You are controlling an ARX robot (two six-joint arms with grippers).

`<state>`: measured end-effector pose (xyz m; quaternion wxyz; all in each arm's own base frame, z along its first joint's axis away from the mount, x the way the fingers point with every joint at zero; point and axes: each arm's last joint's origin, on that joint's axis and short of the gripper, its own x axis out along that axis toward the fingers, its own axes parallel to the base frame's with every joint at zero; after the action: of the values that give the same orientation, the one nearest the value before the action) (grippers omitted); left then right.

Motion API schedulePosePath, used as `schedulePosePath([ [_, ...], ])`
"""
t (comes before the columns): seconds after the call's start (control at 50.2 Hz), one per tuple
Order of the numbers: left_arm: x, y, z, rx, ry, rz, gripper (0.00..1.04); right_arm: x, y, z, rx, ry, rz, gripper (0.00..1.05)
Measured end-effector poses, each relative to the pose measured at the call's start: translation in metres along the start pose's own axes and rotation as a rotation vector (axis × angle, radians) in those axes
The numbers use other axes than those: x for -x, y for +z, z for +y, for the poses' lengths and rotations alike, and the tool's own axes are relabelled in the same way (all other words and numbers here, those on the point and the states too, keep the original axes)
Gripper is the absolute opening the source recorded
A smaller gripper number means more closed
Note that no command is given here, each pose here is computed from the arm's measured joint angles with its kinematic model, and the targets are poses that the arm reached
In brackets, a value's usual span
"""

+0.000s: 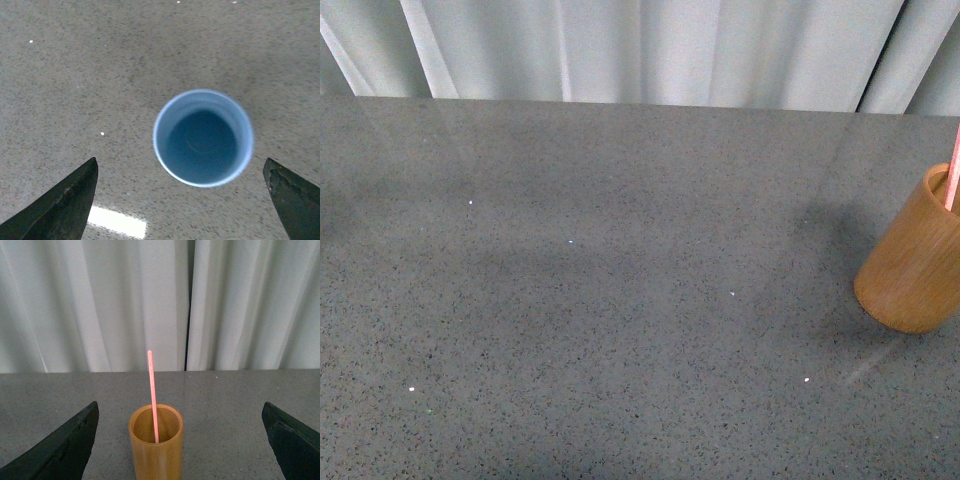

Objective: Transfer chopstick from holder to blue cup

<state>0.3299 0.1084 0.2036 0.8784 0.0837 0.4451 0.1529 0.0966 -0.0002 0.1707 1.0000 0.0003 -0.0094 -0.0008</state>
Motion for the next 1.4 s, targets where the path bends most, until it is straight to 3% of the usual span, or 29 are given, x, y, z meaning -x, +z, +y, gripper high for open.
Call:
schedulePosePath([
  [0.219,-0.027,0.002,0.012,0.005,0.038,0.046,0.98,0.0,0.0,0.0,0.0,0.0,0.0,0.95],
  [0.957,-0.09,0.011,0.004,-0.047,0.091,0.126,0.98,0.0,0.0,0.0,0.0,0.0,0.0,0.95],
  [1.196,-0.081,0.002,-0.026,-0.134,-0.063,0.181,0.48,0.0,0.0,0.0,0.0,0.0,0.0,0.95],
  [1.396,-0.069,0.003,-0.038,-0.175,-0.092,0.179,0.13,0.0,0.0,0.0,0.0,0.0,0.0,0.95],
])
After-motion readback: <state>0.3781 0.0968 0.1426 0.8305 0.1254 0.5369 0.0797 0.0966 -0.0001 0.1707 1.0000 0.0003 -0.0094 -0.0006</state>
